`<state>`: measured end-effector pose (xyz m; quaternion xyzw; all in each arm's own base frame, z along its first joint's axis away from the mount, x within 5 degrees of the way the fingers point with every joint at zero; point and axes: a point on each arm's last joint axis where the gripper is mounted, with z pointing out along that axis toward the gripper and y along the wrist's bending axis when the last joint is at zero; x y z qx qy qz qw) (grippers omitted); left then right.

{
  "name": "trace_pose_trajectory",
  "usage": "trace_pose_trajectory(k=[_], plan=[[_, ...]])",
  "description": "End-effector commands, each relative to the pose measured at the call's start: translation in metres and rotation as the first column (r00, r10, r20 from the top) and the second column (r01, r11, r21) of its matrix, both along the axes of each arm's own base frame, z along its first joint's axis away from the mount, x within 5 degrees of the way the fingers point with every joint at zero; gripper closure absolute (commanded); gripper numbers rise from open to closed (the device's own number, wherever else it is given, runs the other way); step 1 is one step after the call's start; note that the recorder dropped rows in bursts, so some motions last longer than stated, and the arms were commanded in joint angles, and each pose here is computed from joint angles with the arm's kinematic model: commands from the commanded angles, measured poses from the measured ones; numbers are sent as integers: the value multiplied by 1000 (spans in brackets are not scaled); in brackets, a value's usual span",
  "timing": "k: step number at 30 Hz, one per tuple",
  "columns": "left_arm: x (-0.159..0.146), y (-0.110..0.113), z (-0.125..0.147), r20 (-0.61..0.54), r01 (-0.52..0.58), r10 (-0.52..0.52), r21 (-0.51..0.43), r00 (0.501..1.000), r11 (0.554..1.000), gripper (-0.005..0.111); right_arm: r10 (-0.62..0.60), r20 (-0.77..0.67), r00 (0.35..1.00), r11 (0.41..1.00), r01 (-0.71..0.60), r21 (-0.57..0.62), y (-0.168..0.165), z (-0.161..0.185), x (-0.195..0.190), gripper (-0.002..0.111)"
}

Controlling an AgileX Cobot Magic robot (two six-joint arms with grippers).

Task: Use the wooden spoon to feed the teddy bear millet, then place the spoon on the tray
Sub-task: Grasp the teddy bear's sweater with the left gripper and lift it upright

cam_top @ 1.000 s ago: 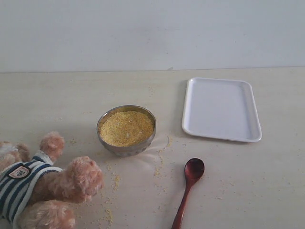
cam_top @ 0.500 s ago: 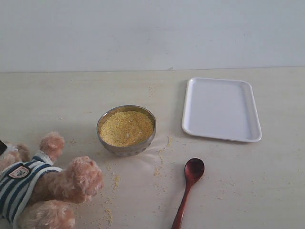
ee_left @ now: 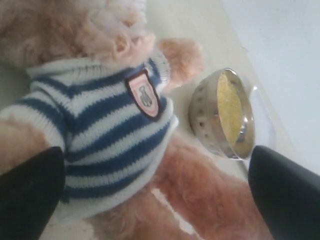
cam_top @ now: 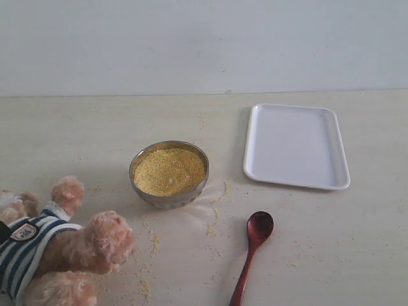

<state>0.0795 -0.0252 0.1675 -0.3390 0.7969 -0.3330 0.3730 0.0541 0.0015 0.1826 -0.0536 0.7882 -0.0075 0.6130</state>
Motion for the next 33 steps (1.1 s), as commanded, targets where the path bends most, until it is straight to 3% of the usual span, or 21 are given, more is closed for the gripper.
trace_pose_trajectory(k=[1, 13, 20, 25, 33], plan=[[4, 6, -6, -30, -10, 13, 100, 999, 995, 15, 2, 14, 1000, 1000, -2, -2, 0, 1, 0, 108], [19, 18, -27, -224, -99, 137, 173, 965, 980, 15, 2, 14, 1000, 1000, -2, -2, 0, 1, 0, 108], [25, 23, -29, -234, -104, 159, 232, 959, 967, 15, 2, 14, 1000, 1000, -2, -2, 0, 1, 0, 108], [46, 28, -22, -235, -110, 180, 280, 955, 954, 15, 2, 14, 1000, 1000, -2, -2, 0, 1, 0, 108], [91, 16, -28, -447, -42, 98, 133, 889, 990, 15, 2, 14, 1000, 1000, -2, -2, 0, 1, 0, 108]])
